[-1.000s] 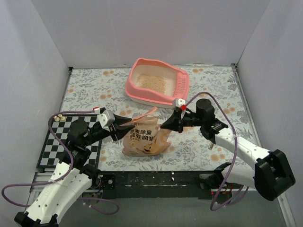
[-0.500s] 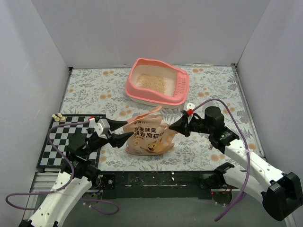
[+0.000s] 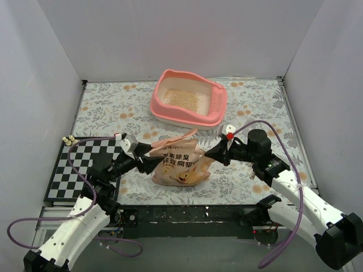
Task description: Fill the litter box with clean litter
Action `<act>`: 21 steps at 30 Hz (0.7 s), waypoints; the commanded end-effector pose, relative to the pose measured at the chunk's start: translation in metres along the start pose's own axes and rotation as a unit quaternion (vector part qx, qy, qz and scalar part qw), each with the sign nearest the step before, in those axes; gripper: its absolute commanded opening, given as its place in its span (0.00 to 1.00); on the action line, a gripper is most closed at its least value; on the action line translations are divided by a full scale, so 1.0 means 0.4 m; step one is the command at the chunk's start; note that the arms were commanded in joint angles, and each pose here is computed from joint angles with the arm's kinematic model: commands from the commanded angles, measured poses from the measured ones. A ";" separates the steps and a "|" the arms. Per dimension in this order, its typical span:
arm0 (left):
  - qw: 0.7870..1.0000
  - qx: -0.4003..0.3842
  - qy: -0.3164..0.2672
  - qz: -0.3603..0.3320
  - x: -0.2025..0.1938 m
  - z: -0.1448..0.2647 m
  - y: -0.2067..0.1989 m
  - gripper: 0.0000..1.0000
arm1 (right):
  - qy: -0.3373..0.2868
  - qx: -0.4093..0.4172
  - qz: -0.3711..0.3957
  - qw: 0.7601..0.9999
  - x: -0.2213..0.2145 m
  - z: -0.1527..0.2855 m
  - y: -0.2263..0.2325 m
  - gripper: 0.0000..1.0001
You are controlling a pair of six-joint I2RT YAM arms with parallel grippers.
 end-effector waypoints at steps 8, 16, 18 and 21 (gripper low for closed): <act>0.993 -0.102 -0.041 0.030 0.029 -0.045 -0.055 0.56 | -0.044 0.007 0.030 0.999 0.043 0.009 0.005 0.01; 0.992 -0.119 -0.020 0.040 -0.006 -0.047 -0.066 0.43 | -0.048 0.007 0.025 0.999 0.049 0.006 0.004 0.01; 0.993 -0.114 -0.009 0.040 -0.018 -0.049 -0.060 0.31 | -0.049 0.006 0.024 0.998 0.051 0.006 0.004 0.01; 0.993 -0.111 0.002 0.044 -0.027 -0.056 -0.053 0.09 | -0.048 0.009 0.019 0.999 0.049 0.006 0.006 0.01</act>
Point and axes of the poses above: each gripper's point midway between its finger pads, its own z axis back along the fingers, its own y axis along the line the jaws close on, x = y × z, the point moved 2 cm from there along z, back along the fingers, and after that the axes turned 11 degrees about -z, right-handed, at the moved point
